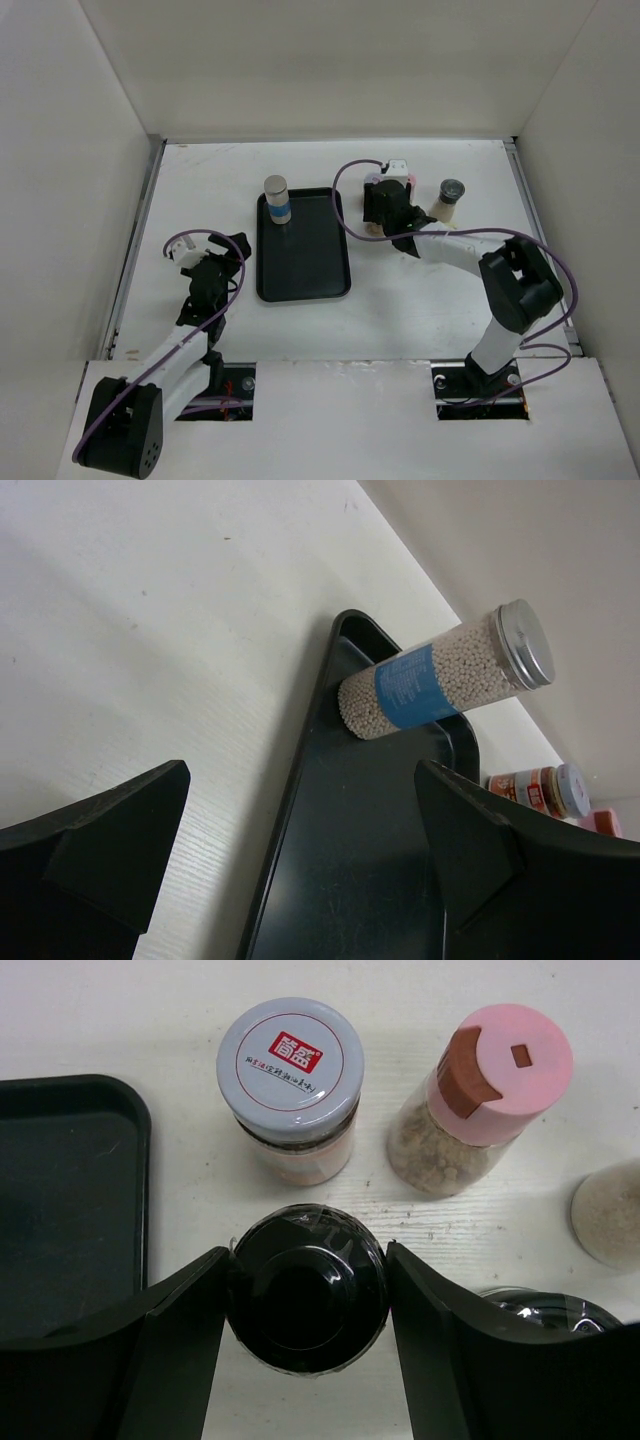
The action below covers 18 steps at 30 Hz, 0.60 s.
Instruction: Organize the condiment bottles
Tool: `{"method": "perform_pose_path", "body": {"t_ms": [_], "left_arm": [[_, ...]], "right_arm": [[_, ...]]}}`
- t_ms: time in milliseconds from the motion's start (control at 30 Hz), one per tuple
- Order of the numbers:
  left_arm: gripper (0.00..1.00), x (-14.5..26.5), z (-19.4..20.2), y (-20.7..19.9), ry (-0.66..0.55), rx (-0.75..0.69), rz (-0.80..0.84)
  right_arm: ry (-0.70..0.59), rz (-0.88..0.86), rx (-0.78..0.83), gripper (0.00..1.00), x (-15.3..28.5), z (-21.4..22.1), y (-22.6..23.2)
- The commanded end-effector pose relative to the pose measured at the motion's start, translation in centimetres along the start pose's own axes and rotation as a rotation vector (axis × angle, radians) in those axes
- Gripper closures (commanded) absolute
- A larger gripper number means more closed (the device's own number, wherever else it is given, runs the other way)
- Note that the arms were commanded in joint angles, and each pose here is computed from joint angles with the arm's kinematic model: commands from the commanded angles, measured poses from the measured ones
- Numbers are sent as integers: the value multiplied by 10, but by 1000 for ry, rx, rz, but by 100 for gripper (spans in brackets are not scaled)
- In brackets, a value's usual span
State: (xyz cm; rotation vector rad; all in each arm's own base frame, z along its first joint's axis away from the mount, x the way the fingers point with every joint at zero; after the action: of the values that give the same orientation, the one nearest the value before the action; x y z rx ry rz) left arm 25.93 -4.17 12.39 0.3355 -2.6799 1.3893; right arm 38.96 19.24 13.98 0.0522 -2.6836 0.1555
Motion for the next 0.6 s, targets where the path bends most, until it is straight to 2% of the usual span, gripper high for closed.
{"method": "perform_pose_path", "body": {"t_ms": [0,133,267,467,567], "left_arm": [[0,-1,-10,-14,-42,17,55],[0,-2,-6,-15,-24,13,57],[0,-2,-7,-14,-31,12,49],[0,0,-8,-16,-37,10,64],[0,-1,-9,-13,-39,5,52]], "right_arm": [[-97,-4,-52,47,11,-40,-2],[-205,-25,-83,48,44,-73,-2],[-243,-144,-67,49,61,-91,32],[-252,-330,-68,48,39,-103,107],[-252,-345,-59,48,18,-109,131]]}}
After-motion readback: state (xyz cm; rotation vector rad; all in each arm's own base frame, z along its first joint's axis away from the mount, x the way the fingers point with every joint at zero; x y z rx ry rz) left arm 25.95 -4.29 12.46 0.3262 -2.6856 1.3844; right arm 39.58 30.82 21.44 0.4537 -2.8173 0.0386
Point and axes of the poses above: each gripper's point midway between its finger pads, its own x axis back along the fingers, its own y axis along the line the jaws close on, z = x × y, the point moved 5 cm from there along x, back along the fingers, and after that the axes turned 8 degrees about x, right-handed, at the moved point
